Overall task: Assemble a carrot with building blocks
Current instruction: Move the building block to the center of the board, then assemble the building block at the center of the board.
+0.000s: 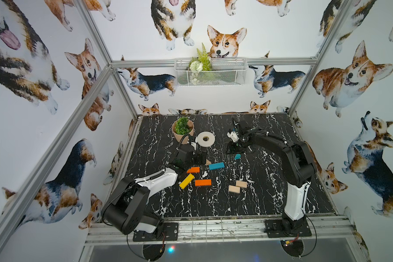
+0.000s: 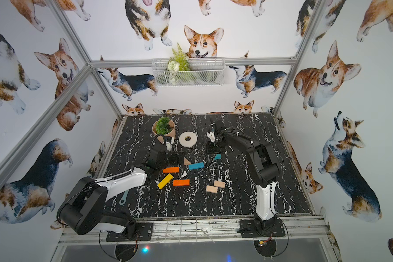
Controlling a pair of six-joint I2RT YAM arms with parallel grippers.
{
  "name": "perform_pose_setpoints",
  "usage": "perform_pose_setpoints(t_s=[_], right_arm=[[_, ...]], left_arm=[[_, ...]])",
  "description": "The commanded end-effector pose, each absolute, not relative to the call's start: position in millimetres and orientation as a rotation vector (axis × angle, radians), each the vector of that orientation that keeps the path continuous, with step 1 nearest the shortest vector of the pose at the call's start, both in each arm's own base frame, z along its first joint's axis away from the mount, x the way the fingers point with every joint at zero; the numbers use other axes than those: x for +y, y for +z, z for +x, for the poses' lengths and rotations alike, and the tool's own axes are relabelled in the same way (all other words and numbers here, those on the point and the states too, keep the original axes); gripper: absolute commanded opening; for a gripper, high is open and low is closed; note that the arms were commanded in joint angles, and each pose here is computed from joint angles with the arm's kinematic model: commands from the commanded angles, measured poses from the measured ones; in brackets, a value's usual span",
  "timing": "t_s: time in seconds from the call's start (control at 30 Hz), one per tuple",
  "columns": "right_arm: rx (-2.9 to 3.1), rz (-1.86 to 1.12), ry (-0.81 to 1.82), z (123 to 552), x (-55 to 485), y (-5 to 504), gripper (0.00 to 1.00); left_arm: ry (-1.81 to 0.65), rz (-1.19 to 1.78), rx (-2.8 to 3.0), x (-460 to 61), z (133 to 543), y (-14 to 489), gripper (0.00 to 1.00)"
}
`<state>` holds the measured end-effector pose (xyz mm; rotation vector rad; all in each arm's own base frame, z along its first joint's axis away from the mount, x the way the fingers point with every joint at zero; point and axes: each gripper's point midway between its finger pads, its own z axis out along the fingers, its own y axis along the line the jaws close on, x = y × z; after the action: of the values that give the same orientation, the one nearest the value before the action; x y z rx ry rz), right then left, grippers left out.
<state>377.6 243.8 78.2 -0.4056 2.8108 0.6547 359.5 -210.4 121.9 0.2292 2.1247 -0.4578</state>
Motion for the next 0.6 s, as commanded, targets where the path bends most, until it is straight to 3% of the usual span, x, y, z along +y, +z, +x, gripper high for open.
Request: perform_pose_setpoints(t_s=[0.0, 0.17, 0.57], right_arm=[[2.813, -0.326, 0.686, 375.4, 222.1, 85.5, 0.45], [2.854, -0.317, 0.558, 360.6, 197.5, 67.7, 0.46], [2.826, -0.347, 0.541, 355.0, 191.8, 62.4, 0.47]], left_arm=[[-0.437, 0.169, 2.171, -203.1, 358.0, 113.4, 0.92], [-0.5, 0.091, 2.131, -201.4, 355.3, 110.8, 0.9], [-0.579, 0.196, 2.27, -220.4, 341.7, 83.0, 0.87]])
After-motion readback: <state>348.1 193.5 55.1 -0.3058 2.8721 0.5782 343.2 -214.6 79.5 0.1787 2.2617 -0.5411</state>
